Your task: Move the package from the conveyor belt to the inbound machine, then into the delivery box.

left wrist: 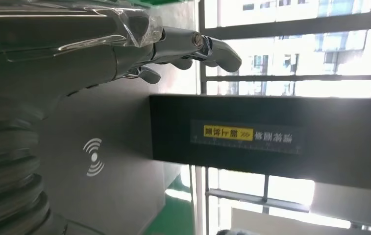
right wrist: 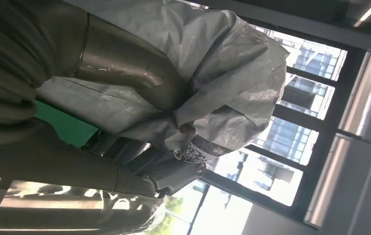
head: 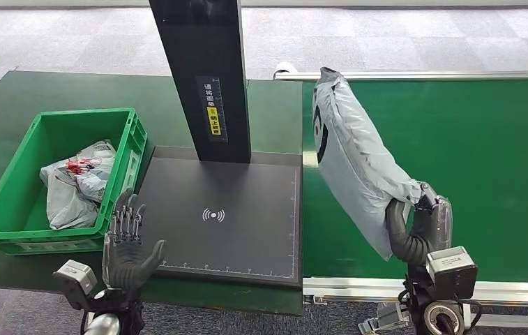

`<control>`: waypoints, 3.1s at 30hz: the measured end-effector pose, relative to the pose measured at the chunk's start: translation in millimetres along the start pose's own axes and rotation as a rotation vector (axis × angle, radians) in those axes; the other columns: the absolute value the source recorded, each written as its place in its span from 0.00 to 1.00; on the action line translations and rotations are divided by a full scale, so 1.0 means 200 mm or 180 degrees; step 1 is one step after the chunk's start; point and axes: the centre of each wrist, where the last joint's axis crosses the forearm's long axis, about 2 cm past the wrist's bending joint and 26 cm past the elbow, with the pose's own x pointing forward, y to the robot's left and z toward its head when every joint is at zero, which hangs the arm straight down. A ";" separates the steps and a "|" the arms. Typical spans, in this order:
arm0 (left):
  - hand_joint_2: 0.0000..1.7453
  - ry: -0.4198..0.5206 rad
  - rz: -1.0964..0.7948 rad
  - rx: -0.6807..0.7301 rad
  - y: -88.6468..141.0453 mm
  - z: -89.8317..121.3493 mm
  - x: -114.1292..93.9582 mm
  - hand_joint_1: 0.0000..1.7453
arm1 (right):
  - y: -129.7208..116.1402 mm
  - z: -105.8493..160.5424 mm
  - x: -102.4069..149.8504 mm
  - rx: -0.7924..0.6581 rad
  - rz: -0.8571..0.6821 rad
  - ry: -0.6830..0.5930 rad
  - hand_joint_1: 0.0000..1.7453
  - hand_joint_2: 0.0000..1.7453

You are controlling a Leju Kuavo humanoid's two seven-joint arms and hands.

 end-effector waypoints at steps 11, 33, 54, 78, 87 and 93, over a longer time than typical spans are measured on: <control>1.00 -0.0216 -0.0225 0.0208 0.11 -0.08 0.07 0.00 | 0.21 -0.58 0.27 0.0912 0.1715 -0.0585 1.00 1.00; 1.00 -0.0304 -0.0422 0.0422 0.27 -0.18 0.14 0.00 | 0.81 -0.86 0.43 0.2830 0.1511 -0.0847 0.00 1.00; 1.00 -0.0264 -0.0475 0.0464 0.31 -0.19 0.15 0.00 | 0.82 -0.90 0.41 0.3258 0.1051 -0.0575 0.00 1.00; 1.00 0.0008 -0.0812 0.0253 0.34 -0.06 0.20 0.00 | 0.31 -0.56 -0.05 0.1292 -0.0335 0.0294 0.00 1.00; 1.00 0.0748 -0.1309 -0.0499 0.17 0.20 0.04 0.00 | 0.06 0.07 -0.20 0.0335 -0.0537 0.0956 0.00 1.00; 1.00 0.0750 -0.2513 -0.1290 0.01 0.28 0.01 0.00 | 0.03 0.25 -0.20 0.0064 -0.0584 0.1125 0.00 1.00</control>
